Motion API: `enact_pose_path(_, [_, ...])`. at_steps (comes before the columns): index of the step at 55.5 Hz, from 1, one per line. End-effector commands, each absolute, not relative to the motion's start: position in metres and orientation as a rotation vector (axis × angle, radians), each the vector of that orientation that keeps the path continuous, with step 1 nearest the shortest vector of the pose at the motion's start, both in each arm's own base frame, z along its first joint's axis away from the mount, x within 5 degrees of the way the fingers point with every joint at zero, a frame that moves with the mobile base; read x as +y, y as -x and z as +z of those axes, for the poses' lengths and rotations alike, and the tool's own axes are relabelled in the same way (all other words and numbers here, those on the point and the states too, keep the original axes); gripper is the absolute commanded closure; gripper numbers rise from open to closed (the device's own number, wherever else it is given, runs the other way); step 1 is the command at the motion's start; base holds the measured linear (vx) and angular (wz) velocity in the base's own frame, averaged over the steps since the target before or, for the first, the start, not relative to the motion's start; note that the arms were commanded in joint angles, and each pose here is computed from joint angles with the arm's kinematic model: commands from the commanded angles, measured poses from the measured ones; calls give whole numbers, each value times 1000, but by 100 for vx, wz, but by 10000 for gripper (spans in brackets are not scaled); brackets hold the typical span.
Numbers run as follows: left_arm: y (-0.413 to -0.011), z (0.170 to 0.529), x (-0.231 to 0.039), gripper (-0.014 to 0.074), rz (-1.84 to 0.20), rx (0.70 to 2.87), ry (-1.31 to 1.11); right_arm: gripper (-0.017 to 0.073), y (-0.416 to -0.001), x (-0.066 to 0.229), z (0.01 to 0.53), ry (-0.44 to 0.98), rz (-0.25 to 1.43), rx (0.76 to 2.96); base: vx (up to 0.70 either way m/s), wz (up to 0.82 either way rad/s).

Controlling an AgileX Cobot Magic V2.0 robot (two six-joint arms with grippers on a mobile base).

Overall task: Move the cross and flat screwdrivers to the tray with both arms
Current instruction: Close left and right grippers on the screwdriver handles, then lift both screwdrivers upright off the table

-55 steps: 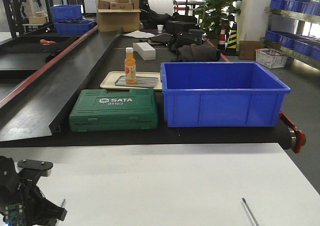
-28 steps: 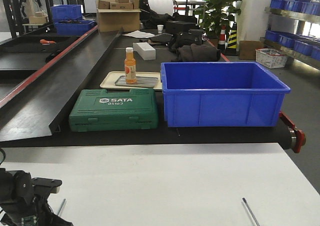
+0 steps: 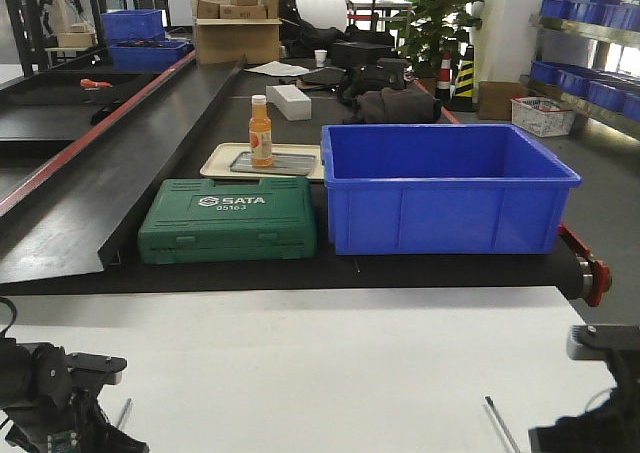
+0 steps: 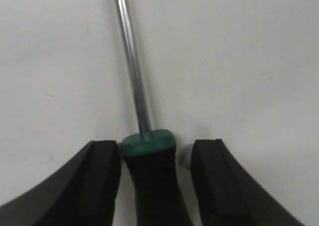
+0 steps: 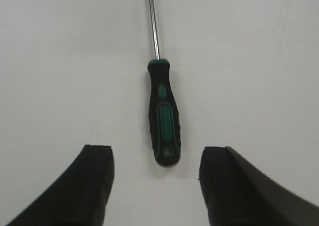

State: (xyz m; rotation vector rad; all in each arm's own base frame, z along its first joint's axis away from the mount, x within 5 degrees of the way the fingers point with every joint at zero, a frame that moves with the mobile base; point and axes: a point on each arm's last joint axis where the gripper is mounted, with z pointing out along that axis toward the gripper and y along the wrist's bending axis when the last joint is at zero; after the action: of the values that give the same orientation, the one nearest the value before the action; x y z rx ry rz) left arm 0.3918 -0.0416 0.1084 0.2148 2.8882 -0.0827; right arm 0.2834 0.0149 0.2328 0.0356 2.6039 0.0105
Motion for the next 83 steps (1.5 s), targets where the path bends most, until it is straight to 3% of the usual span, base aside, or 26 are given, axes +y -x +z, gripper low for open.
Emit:
enact_pose_path(1, [-395,121,-45,134,-100,2842,-190,91,-318,15,244,10,-10,2535,0,0])
enact_pose_path(22, [-395,122,-45,134,-101,2846,-189,91,-386,16,194,60,-66,2693,0,0])
enact_pose_path(58, [-395,122,-45,134,-102,2845,-189,110,-398,17,133,60,-72,2814,0,0])
enact_pose_path(72, [-393,121,-45,153,-105,2867,-192,283,-395,17,131,56,-76,2846,0,0])
enact_pose_path(83, [-389,123,-45,321,-109,2904,-197,526,-392,16,131,61,-85,2889,0,0])
